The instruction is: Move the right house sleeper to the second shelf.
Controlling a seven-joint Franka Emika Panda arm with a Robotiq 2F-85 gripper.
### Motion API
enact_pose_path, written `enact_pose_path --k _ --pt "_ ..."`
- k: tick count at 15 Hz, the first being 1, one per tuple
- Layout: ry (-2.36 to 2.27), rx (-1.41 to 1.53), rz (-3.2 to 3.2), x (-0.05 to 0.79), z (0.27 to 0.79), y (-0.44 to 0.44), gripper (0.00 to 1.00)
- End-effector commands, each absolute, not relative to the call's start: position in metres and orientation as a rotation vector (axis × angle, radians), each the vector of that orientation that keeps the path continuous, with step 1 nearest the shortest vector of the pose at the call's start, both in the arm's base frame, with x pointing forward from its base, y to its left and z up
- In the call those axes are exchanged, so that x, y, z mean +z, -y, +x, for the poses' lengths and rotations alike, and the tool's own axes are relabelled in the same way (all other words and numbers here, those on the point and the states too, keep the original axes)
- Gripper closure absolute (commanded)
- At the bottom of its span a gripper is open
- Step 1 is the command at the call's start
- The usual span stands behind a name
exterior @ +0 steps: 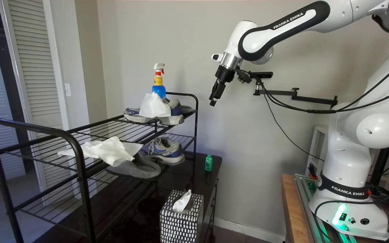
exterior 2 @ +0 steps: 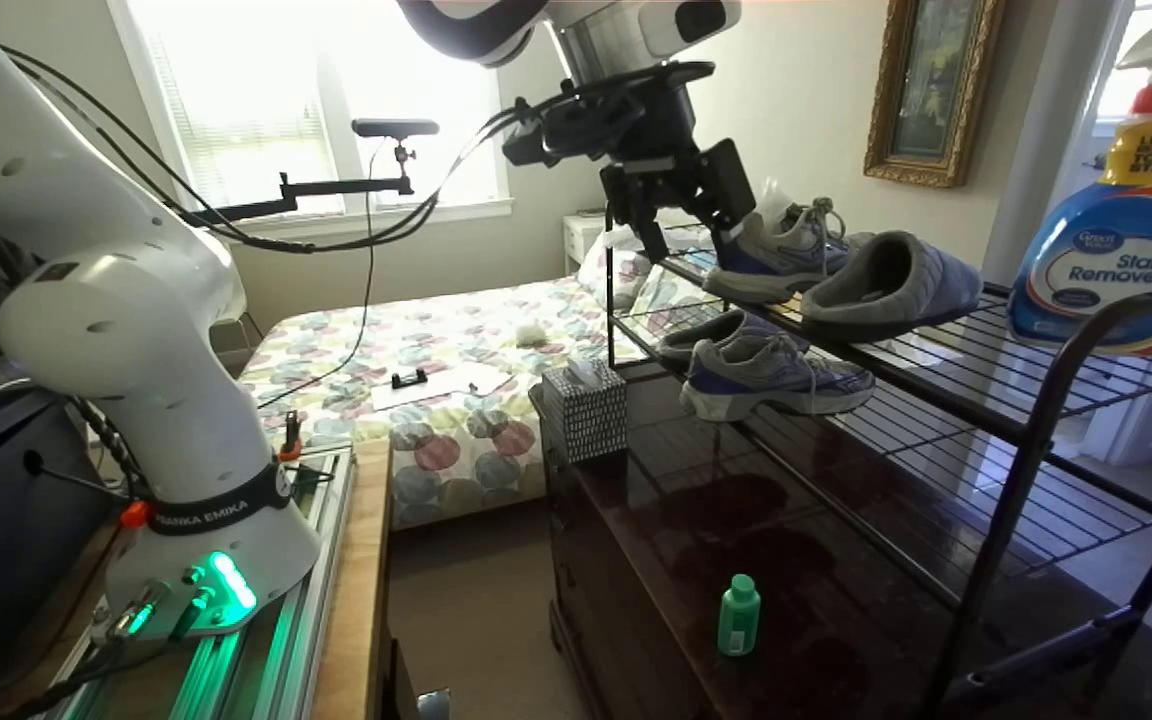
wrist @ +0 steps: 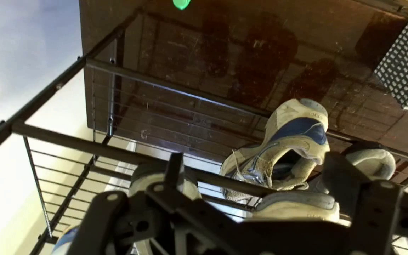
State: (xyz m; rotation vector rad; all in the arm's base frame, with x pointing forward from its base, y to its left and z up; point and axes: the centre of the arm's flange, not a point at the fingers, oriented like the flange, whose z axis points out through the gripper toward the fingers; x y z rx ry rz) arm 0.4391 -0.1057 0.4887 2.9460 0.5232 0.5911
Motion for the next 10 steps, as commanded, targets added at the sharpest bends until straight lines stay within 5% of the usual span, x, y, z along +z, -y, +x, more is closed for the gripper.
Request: enact_pose_path --k 1,10 --pt "-0.602 0.693 2.863 0.479 0.472 0.089 0.00" --pt "-0.609 0.693 2.787 0.461 0.491 0.078 0.00"
